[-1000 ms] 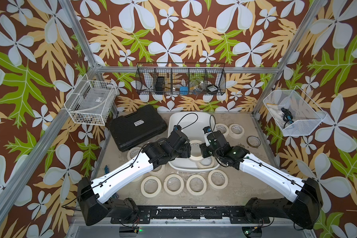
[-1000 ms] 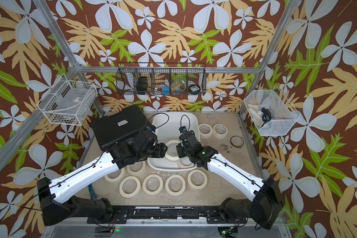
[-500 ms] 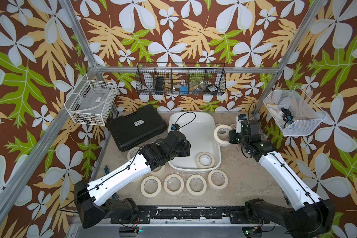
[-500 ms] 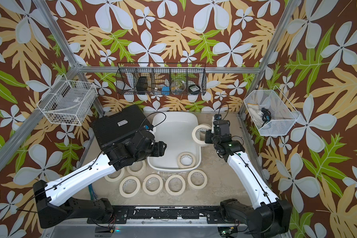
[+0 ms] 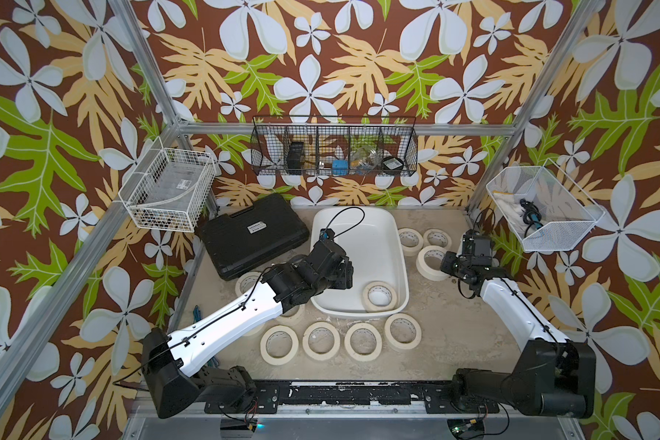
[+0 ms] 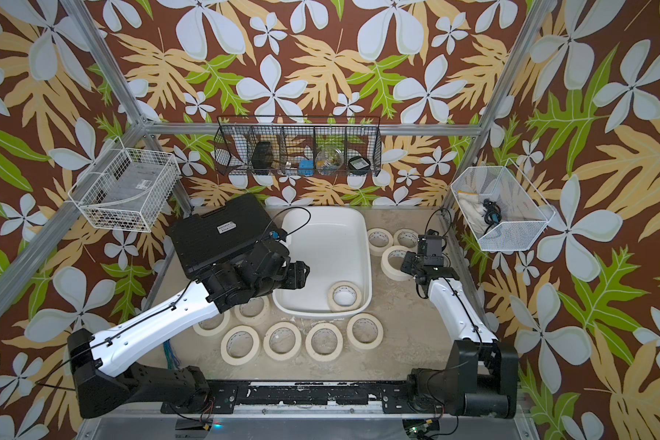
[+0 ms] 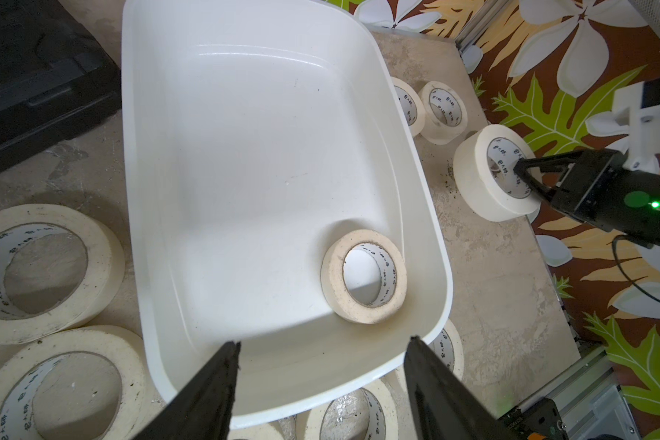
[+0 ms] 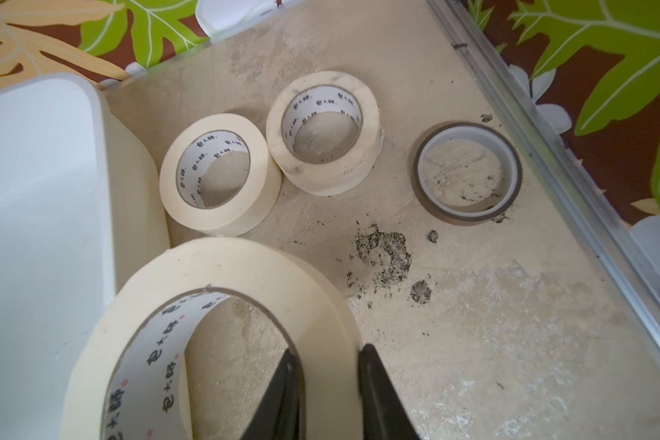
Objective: Take out the art tape in the storage box
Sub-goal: Place the art tape at the center of the board.
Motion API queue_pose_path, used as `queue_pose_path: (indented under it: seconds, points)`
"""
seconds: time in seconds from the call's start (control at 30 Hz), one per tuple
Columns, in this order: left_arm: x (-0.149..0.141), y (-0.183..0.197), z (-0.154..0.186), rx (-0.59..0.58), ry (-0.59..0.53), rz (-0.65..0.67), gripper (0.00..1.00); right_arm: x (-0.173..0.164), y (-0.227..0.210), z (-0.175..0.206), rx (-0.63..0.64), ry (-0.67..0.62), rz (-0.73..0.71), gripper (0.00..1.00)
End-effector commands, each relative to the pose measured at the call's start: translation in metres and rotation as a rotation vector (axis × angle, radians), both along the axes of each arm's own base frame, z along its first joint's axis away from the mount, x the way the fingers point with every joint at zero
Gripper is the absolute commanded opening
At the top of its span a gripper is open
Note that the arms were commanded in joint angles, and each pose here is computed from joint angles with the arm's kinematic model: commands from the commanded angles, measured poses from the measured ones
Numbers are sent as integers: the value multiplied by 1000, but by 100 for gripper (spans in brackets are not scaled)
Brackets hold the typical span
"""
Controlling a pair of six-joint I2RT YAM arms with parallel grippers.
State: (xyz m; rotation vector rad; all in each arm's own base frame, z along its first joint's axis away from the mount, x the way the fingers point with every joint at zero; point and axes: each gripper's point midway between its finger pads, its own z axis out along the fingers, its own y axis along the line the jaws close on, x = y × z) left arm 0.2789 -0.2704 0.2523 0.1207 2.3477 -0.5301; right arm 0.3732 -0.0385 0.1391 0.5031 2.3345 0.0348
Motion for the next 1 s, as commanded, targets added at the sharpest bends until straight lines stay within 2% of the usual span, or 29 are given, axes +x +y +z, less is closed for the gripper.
queue_pose_path:
  seconds: [0.0,0.27,0.83,0.97]
  points:
    - [2,-1,0,2,-2,-4,72,15,3,-9,28,-18,2,8]
    - [4,-4,-9,15,16,-8,72,16,13,-56,88,66,22,8]
    - [5,-12,-26,30,62,-24,72,18,40,-100,3,177,80,10]
    - [5,-12,-26,30,61,-21,72,18,41,-100,4,175,79,18]
